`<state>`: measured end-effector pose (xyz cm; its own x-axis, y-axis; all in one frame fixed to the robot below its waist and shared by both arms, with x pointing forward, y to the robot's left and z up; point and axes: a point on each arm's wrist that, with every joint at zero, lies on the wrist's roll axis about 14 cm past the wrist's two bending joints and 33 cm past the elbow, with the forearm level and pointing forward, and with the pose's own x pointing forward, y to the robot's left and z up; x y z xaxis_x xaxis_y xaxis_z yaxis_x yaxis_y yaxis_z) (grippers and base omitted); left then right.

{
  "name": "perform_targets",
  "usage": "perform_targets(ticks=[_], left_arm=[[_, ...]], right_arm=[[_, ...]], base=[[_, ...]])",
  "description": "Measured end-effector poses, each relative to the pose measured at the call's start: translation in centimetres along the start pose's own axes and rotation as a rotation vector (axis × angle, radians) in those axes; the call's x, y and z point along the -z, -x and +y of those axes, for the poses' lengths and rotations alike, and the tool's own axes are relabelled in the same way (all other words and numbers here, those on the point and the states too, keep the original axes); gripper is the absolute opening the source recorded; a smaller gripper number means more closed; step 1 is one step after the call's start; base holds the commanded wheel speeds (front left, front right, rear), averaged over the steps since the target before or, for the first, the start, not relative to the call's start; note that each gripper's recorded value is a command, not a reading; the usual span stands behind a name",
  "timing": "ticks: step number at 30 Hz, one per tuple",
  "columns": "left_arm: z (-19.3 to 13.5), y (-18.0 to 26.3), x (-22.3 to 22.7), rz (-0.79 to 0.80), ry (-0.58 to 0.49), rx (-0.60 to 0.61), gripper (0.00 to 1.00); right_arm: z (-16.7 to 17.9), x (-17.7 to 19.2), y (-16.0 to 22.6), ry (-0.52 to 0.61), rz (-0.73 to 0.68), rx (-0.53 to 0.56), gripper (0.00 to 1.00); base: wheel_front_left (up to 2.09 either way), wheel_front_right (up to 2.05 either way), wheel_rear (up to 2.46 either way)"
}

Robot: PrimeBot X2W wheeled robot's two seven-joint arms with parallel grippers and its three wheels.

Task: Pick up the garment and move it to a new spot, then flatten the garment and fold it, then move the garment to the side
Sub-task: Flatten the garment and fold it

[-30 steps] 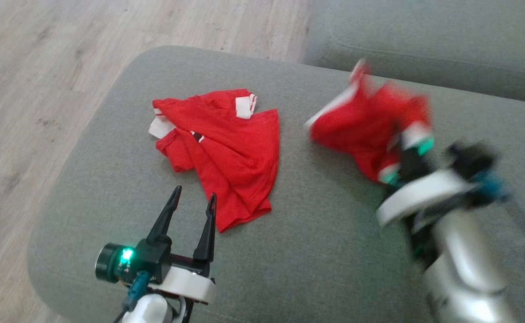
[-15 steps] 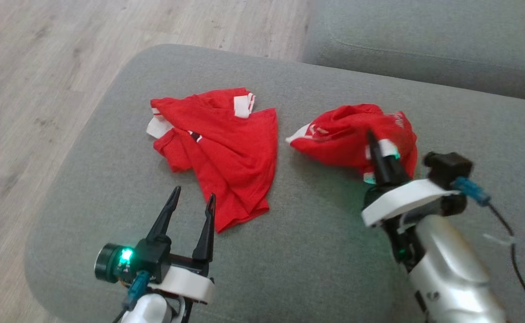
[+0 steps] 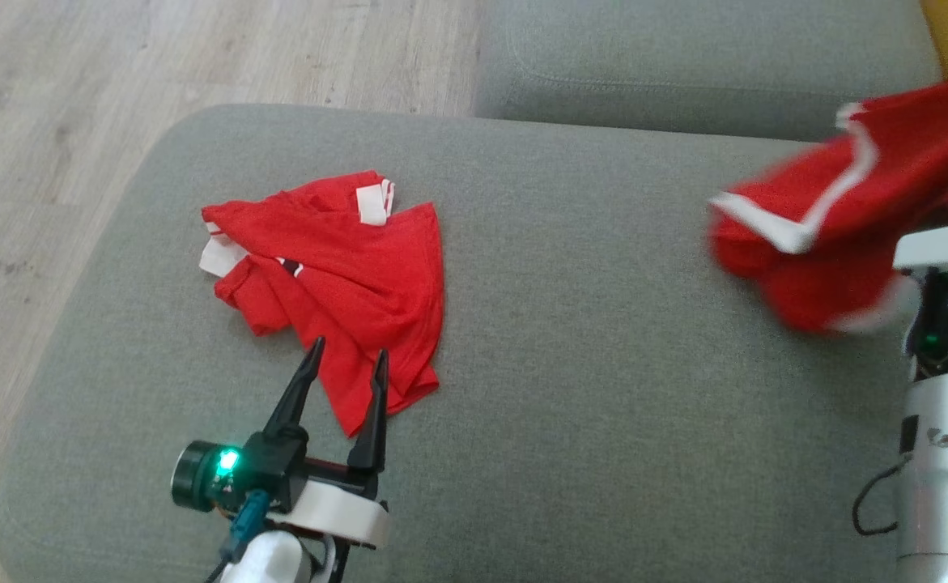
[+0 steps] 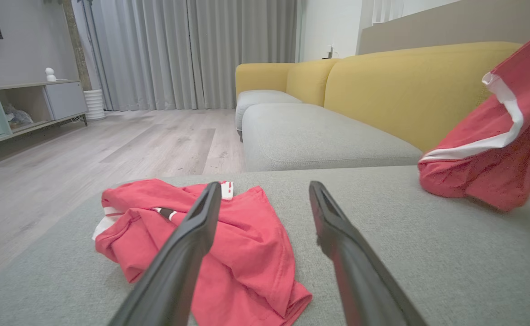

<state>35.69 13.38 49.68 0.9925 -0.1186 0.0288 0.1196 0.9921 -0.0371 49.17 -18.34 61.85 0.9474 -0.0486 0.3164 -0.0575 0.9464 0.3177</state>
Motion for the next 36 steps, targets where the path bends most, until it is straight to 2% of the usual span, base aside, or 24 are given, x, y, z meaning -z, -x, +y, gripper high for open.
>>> perform_targets(ticks=[2,6,12,13,16,17,18,21,25,29,36], left_arm=[[-0.2,0.0,0.3,0.009,0.000,0.010,1.00],[0.0,0.0,1.0,0.029,0.004,0.005,1.00],[1.1,0.3,1.8,0.057,0.003,-0.025,1.00],[1.1,0.3,1.8,0.057,0.003,-0.025,1.00],[1.7,0.4,2.0,0.066,-0.001,-0.042,1.00],[1.9,0.5,2.0,0.066,-0.006,-0.047,1.00],[2.1,0.6,2.0,0.069,-0.009,-0.054,1.00],[2.7,0.9,2.2,0.078,-0.010,-0.075,1.00],[3.2,1.2,2.5,0.087,-0.010,-0.090,1.00],[2.8,1.0,2.1,0.074,-0.009,-0.076,1.00],[1.2,0.0,0.8,0.029,-0.009,-0.022,1.00]], right_arm=[[0.0,-0.4,-0.3,0.022,-0.003,-0.003,0.00],[2.4,3.2,-0.1,0.022,0.106,-0.076,0.00],[8.2,12.2,2.7,-0.006,0.363,-0.247,0.00],[8.2,12.2,2.7,-0.006,0.363,-0.247,0.00],[11.4,16.9,5.8,0.012,0.516,-0.360,0.00],[12.3,18.2,6.9,0.018,0.564,-0.395,0.55],[13.1,19.3,7.9,0.022,0.605,-0.426,1.00],[14.3,21.9,10.2,0.051,0.704,-0.490,1.00],[15.2,23.1,11.5,0.061,0.759,-0.529,1.00],[15.6,22.4,12.0,0.065,0.748,-0.556,1.00],[14.5,19.2,11.0,0.057,0.650,-0.518,1.00]], base=[[0.00,0.00,0.00],[0.00,0.00,0.00],[0.00,0.00,0.00],[0.00,0.00,0.00],[0.00,0.00,0.00],[0.00,0.00,0.00],[0.00,0.00,0.00],[0.00,0.00,0.00],[0.00,0.00,0.00],[0.00,0.00,0.00],[0.00,0.00,0.00]])
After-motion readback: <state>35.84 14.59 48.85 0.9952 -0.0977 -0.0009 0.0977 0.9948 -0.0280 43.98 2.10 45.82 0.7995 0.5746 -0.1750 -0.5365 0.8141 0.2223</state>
